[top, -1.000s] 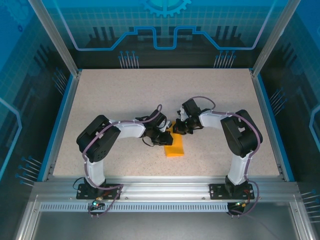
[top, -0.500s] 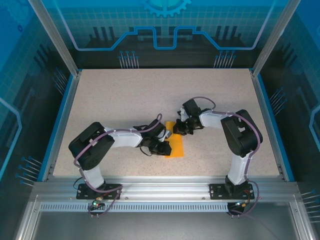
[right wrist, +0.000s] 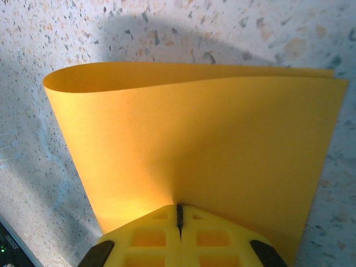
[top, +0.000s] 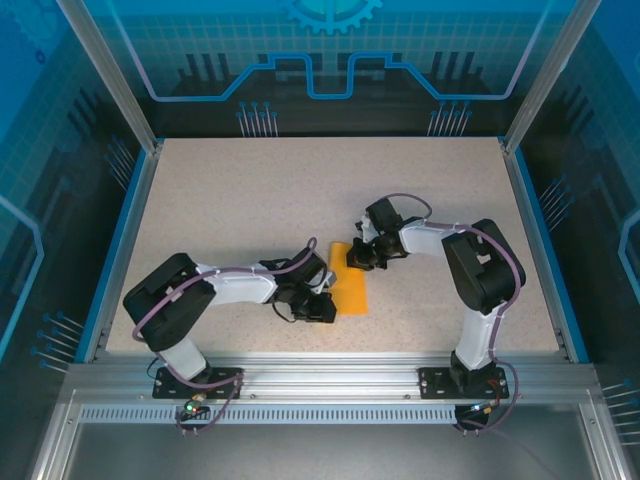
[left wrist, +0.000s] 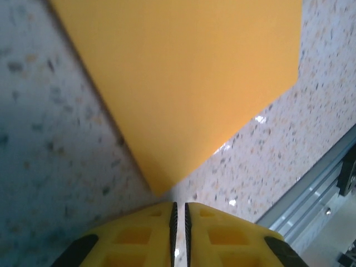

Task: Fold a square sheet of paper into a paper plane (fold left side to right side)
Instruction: First fold the square sheet of paper in half at the center of the table, then hold the square sheet of paper at the center of the table.

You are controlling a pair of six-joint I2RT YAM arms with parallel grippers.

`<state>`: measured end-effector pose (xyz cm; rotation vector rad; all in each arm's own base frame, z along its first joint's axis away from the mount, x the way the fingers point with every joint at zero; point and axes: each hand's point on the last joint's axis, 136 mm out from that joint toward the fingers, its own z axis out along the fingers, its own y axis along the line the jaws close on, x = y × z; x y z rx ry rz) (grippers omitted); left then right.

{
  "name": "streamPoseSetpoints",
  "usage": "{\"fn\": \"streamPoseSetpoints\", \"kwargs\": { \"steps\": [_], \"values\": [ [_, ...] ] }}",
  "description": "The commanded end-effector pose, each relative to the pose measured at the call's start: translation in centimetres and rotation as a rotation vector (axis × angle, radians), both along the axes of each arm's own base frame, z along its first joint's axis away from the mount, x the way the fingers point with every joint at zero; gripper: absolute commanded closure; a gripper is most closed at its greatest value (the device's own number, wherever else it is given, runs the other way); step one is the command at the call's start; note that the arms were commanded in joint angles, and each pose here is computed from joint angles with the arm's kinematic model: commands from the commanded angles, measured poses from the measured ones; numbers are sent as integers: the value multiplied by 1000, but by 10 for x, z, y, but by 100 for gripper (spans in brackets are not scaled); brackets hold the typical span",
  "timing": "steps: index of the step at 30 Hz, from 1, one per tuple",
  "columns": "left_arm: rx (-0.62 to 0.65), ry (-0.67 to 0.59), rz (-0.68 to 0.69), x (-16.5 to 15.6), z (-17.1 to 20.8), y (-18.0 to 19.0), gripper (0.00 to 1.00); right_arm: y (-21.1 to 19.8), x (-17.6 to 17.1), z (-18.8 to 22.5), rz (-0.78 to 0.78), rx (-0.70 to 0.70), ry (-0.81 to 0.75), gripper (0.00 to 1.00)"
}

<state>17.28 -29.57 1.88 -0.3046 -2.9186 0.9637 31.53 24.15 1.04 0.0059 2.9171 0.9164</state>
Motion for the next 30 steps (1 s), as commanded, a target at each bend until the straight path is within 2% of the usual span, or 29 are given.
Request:
{"fn": "streamPoseSetpoints", "kwargs": {
  "steps": [1,7,13,23,29,30],
  "values": [
    [-18,-3,-27,1,30,1,80,-35,-13,-35,-45,-156,77,100],
    [-49,-48,18,49,43,-2,77,-32,-14,-34,-33,-150,71,100],
    [-48,-51,-8,73,32,-21,77,-26,-13,-31,-21,-136,60,100],
    [-5,22,15,71,-11,-21,77,-19,-10,-23,-4,-115,36,100],
    [49,57,34,62,-23,-10,78,-12,5,3,1,-74,-60,100],
    [52,62,37,60,-25,-9,78,-11,9,13,1,-67,-90,95]
  ]
}}
